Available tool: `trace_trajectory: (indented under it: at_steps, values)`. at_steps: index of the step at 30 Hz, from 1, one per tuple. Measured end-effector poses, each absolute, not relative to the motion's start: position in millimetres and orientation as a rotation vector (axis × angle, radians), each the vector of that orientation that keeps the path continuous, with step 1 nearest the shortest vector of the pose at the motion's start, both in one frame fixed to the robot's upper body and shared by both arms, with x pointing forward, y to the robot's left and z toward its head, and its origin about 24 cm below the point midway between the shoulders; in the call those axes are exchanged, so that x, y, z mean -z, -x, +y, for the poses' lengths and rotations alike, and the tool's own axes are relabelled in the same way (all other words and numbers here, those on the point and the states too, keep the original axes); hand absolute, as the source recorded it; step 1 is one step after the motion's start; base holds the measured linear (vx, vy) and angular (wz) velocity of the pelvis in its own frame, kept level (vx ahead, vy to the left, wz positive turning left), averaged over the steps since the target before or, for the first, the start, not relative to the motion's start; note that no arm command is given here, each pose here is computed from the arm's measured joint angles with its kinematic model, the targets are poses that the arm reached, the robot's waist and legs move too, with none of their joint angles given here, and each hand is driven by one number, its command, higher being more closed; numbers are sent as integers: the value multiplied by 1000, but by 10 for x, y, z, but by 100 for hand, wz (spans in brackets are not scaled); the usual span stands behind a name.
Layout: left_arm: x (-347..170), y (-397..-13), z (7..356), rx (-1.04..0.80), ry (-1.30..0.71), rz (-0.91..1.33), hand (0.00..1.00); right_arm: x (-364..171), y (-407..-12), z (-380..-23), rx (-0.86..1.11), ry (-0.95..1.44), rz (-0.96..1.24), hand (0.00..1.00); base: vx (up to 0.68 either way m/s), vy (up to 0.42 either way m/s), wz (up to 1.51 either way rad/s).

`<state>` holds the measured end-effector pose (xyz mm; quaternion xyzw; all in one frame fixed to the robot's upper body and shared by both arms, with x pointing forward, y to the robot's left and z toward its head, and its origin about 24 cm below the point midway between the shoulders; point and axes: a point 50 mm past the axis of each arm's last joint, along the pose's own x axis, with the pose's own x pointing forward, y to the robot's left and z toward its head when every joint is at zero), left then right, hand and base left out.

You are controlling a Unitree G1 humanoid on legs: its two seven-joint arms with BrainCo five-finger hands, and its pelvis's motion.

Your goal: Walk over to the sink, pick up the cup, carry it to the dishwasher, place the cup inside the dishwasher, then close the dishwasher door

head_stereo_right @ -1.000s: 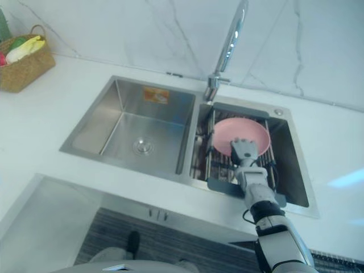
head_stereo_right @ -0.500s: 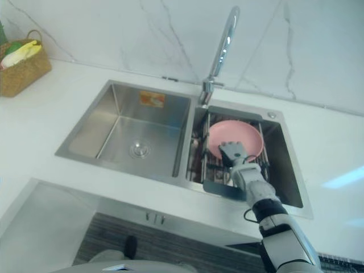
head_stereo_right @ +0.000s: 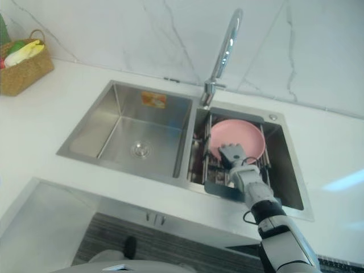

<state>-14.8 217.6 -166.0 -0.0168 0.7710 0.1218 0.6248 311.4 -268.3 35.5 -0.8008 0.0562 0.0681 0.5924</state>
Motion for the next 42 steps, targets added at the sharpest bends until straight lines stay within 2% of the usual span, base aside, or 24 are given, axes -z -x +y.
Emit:
trace_trajectory:
  at_steps: [17,18,29,38,42]
  values:
    - [1660,149,2177,-280,40,1769,0,-330,-3111,-2666,-110,1836,134,100,0,0,0]
    - [1660,149,2177,-280,40,1769,0,-331,-3112,-2666,-110,1836,134,0,0,0,0]
    - [1662,142,2179,-280,39,1760,0,-342,-3109,-2709,-14,1830,129,0,0,0,0]
    - [1666,88,2175,-276,39,1737,0,-416,-3088,-2831,268,1546,105,0,0,0,0]
    - [1665,88,2173,-276,40,1738,0,-439,-3066,-2869,329,1504,84,0,0,0,-2]
